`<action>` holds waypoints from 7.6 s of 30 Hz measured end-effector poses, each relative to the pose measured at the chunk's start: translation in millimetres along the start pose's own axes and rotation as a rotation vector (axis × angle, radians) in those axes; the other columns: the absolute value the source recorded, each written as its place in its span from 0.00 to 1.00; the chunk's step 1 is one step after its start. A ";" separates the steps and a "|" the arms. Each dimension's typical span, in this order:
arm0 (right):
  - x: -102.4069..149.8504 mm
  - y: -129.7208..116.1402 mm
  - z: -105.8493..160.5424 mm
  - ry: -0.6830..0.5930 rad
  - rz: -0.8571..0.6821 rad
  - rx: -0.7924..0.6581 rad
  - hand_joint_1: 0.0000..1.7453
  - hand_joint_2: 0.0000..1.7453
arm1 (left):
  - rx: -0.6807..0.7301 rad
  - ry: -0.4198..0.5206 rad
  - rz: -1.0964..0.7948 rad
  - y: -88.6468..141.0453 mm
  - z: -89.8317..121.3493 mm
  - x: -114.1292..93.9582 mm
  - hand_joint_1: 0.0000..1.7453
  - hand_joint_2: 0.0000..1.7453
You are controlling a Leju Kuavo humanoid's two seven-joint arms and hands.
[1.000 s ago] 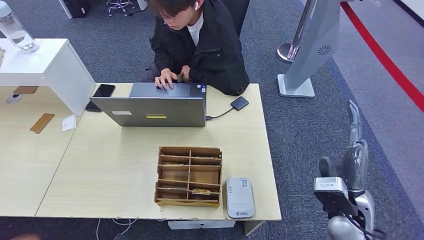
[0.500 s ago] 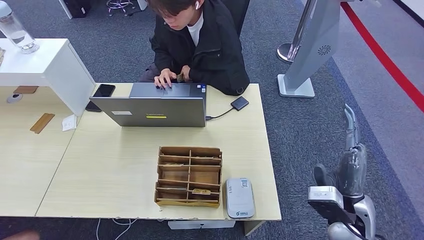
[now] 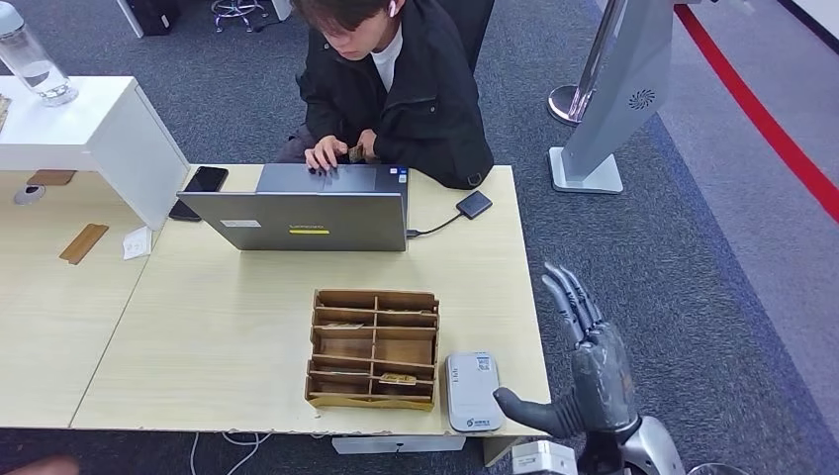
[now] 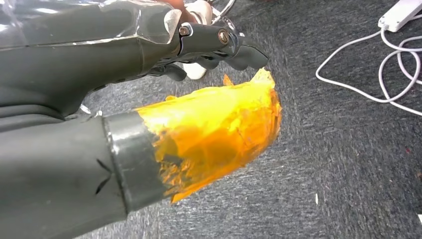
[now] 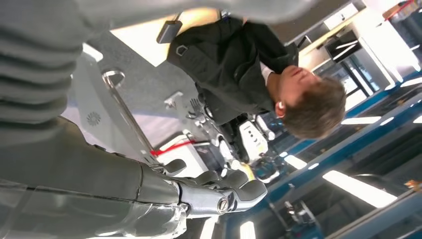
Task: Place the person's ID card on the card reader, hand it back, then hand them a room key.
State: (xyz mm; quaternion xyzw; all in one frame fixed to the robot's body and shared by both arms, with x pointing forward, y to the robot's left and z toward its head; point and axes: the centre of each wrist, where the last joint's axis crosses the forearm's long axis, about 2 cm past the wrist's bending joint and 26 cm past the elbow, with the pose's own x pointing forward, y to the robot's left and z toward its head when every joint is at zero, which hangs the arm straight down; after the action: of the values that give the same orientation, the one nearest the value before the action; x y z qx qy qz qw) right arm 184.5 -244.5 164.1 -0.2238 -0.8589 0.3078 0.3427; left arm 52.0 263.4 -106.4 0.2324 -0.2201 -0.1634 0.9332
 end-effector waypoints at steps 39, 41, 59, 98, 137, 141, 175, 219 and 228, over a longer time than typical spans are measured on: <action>25.9 59.6 6.3 -0.177 0.223 0.209 0.00 1.00 | -0.034 0.054 -0.035 -2.7 0.9 2.1 0.00 0.00; 26.0 60.7 6.7 -0.178 0.223 0.213 0.00 1.00 | -0.034 0.054 -0.035 -2.7 0.9 2.1 0.00 0.00; 26.6 72.8 -7.9 -0.207 0.234 0.298 0.00 1.00 | -0.053 0.054 -0.051 -5.1 1.7 4.4 0.00 0.00; 14.5 105.4 -27.8 -0.090 0.219 0.461 0.00 1.00 | -0.071 0.049 -0.074 -7.6 1.7 11.5 0.00 0.00; 13.6 116.7 -13.7 -0.035 0.139 0.590 0.01 1.00 | -0.069 0.045 -0.090 -7.6 1.8 11.0 0.00 0.00; 13.8 117.1 -13.5 -0.034 0.136 0.593 0.03 1.00 | -0.069 0.045 -0.091 -7.6 1.8 11.0 0.00 0.00; 7.8 119.4 -13.4 -0.011 0.141 0.608 0.58 1.00 | -0.071 0.043 -0.098 -7.7 1.9 11.0 0.00 0.00; 6.8 119.2 -14.4 -0.004 0.139 0.606 0.48 1.00 | -0.071 0.040 -0.103 -7.7 1.9 10.9 0.00 0.00; 6.4 118.7 -18.1 -0.009 0.142 0.599 0.47 1.00 | -0.072 0.039 -0.106 -7.7 1.9 11.0 0.00 0.00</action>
State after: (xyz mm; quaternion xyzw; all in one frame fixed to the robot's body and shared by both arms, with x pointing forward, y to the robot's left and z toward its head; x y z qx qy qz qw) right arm 214.0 -149.5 96.4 -0.1711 -0.7138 0.5714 0.3670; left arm 58.9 251.7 -105.2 0.2130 -0.1833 -0.2158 0.9351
